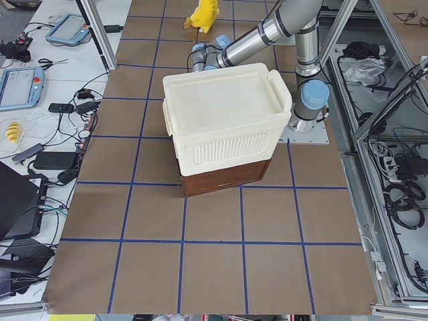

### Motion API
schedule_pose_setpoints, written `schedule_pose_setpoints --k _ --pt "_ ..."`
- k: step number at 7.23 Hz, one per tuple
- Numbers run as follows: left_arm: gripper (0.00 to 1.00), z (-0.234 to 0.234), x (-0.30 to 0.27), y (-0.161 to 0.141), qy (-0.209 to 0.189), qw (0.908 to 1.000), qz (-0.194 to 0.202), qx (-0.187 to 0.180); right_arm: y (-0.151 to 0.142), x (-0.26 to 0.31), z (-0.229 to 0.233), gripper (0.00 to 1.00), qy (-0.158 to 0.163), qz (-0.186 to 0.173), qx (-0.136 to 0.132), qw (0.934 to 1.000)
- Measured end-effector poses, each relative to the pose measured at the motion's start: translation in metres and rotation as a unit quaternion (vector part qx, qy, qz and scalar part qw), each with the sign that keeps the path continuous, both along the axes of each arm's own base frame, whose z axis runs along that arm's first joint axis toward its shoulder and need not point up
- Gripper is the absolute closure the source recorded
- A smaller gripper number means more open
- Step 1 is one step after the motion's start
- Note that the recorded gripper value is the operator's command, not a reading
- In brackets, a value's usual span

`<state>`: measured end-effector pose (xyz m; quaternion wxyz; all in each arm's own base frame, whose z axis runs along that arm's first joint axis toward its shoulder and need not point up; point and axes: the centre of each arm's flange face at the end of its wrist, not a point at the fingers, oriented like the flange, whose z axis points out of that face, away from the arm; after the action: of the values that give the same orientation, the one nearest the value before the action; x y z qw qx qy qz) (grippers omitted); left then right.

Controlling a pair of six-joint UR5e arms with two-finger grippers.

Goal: Pull drawer sideways
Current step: 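Close the left gripper around the white drawer handle, then pull the drawer handle outward with the left gripper, sliding the drawer open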

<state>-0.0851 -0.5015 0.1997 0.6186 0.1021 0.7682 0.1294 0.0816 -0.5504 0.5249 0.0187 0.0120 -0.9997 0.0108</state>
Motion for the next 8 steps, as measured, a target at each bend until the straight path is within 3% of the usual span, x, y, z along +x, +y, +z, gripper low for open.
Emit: schedule_pose_setpoints --k 1,3,4,5,8 --pt "0.21 -0.0023 0.0068 -0.0006 -0.001 1.0000 0.006 0.003 0.0000 0.0000 0.0000 0.00 0.000 0.000 0.000 1.0000" --pt "0.78 -0.0038 0.0116 -0.0009 -0.001 0.9999 0.010 0.008 0.0000 0.0000 0.0000 0.00 0.000 0.000 0.000 1.0000" --pt "0.81 -0.0036 0.0119 -0.0007 -0.001 0.9999 0.010 0.010 0.0000 0.0000 0.0000 0.00 0.000 0.000 0.000 1.0000" --pt "0.95 -0.0038 0.0120 -0.0004 0.000 0.9999 0.011 0.011 0.0000 0.0000 0.0000 0.00 0.000 0.000 0.000 1.0000" --pt "0.95 -0.0054 0.0119 -0.0003 0.004 0.9998 0.014 0.013 0.0000 0.0000 0.0000 0.00 0.000 0.000 0.000 1.0000"
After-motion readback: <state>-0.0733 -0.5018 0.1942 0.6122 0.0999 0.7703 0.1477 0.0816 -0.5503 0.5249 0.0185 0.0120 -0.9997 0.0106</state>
